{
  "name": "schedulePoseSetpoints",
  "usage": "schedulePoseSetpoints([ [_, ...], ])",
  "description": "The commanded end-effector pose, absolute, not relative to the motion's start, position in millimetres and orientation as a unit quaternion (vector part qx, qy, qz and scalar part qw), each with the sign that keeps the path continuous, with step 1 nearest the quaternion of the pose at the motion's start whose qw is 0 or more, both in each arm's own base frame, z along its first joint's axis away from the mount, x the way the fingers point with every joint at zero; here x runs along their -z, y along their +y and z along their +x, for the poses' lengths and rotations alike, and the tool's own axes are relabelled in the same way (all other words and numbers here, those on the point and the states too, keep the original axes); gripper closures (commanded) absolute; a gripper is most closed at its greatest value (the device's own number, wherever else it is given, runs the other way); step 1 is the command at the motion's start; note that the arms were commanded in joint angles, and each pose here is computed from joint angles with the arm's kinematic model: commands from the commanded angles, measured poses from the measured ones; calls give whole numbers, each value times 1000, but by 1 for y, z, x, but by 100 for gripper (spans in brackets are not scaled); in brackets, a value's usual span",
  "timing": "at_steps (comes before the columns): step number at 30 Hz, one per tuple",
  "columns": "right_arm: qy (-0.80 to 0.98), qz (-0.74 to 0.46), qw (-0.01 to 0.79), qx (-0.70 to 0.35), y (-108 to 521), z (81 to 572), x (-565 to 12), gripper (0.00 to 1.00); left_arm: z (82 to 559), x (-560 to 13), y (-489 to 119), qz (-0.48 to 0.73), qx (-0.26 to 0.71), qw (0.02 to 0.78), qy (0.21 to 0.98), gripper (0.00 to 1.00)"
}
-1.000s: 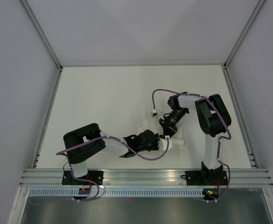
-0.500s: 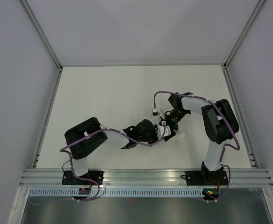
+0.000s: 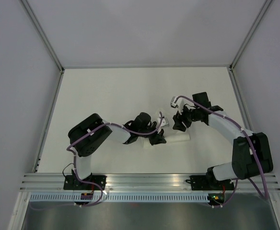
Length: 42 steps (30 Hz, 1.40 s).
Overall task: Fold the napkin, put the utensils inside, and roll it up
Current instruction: Roll the napkin with the utensil
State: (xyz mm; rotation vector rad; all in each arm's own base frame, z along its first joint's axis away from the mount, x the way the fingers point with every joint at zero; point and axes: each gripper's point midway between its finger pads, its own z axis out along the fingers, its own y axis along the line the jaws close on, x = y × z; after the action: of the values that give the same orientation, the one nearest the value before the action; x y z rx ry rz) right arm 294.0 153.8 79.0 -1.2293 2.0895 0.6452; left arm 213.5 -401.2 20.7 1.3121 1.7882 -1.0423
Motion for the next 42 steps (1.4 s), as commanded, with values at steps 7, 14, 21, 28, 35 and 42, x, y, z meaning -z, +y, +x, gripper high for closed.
schedulePoseSetpoints([
  [7,720,-546,373,-210,163,257,-80,34,162,46,-361,445,431,128,774,98],
  [14,692,-598,361,-182,181,233,-59,32,159,50,-362,434,443,109,777,98],
  [21,682,-626,338,-170,182,221,-39,33,164,49,-361,426,445,104,781,98],
  [28,677,-644,318,-161,182,210,-23,37,171,53,-360,418,440,91,789,98],
  [35,684,-644,306,-157,182,211,-14,62,176,48,-362,418,439,99,790,98],
  [42,694,-648,263,-171,178,201,-4,89,191,30,-361,413,440,152,783,90],
])
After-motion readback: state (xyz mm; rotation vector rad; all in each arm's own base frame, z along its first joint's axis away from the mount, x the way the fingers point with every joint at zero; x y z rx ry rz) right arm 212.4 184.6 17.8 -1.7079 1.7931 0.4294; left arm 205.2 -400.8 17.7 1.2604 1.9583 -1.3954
